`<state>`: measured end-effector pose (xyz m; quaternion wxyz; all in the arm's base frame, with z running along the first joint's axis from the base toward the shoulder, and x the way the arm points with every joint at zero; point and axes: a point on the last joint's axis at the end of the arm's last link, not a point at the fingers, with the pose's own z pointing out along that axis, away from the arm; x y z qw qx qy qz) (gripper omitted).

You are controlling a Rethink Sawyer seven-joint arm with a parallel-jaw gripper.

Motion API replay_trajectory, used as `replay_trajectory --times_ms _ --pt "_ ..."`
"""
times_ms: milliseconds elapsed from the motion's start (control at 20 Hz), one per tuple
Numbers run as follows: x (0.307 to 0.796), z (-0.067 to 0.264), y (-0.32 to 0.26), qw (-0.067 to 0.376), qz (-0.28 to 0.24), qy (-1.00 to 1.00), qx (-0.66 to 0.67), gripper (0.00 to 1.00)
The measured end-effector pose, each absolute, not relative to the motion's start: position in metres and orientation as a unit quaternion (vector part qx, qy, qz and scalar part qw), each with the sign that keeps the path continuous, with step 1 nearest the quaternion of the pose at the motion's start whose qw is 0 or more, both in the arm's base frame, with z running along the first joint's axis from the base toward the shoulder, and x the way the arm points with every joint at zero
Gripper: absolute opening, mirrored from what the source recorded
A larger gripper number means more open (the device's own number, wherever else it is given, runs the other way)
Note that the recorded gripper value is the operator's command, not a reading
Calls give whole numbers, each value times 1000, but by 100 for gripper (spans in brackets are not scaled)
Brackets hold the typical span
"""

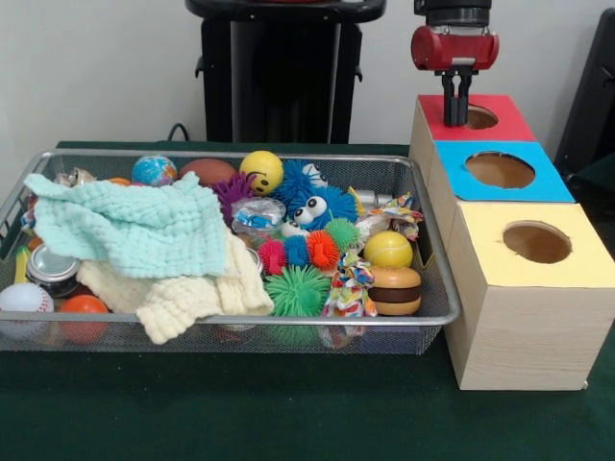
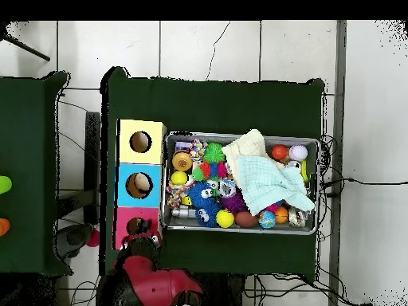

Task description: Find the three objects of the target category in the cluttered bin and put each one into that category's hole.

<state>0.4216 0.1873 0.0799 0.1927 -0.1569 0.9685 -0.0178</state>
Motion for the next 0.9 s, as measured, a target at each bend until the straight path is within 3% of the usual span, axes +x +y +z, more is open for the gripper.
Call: replay_trajectory --times_ms 300,550,900 --pt "445 95 152 62 7 994 -88 0" --pt "461 108 124 -1 12 999 -53 0" --pt "498 124 104 9 10 999 -36 0"
